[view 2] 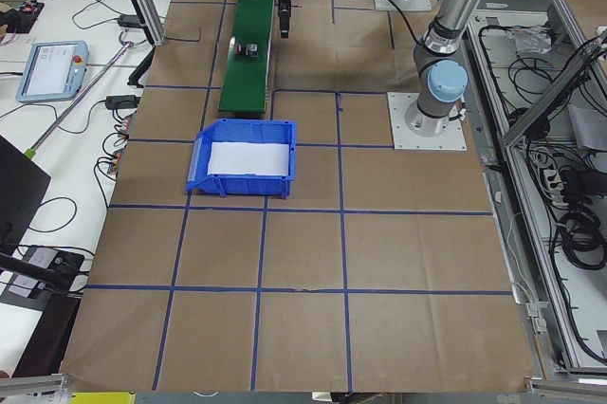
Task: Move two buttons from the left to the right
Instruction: 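Carry the yellow button with the right gripper into its bin and release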
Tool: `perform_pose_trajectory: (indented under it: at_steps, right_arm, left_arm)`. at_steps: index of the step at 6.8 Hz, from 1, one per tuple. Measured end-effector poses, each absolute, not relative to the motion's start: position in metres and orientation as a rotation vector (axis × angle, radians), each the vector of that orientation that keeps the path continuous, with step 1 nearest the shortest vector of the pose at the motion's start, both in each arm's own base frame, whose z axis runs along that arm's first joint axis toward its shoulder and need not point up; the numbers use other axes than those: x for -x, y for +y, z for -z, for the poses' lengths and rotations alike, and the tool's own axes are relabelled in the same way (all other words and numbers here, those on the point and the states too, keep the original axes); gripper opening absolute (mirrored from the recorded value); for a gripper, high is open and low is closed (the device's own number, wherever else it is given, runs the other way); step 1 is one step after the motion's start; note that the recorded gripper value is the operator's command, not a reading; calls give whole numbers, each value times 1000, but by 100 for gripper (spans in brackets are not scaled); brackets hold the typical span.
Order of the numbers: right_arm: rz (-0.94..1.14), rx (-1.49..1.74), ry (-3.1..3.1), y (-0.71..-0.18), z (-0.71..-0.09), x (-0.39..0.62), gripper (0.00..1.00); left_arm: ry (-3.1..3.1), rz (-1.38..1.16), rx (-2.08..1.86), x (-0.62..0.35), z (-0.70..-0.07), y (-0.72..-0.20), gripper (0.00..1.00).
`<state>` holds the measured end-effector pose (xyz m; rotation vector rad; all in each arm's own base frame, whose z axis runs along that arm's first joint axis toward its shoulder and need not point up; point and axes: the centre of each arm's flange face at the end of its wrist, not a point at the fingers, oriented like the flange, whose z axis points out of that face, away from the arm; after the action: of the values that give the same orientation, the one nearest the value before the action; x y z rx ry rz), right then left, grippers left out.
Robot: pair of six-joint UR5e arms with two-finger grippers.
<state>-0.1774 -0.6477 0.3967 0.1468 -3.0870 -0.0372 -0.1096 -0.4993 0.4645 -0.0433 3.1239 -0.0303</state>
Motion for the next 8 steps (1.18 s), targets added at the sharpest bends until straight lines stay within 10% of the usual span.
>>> perform_pose_trajectory:
  at_steps: [8]
  right_arm:
    - [-44, -115, -3130, -572, -232, 194, 10]
  left_arm:
    - [3125, 29, 42, 110, -464, -500, 100]
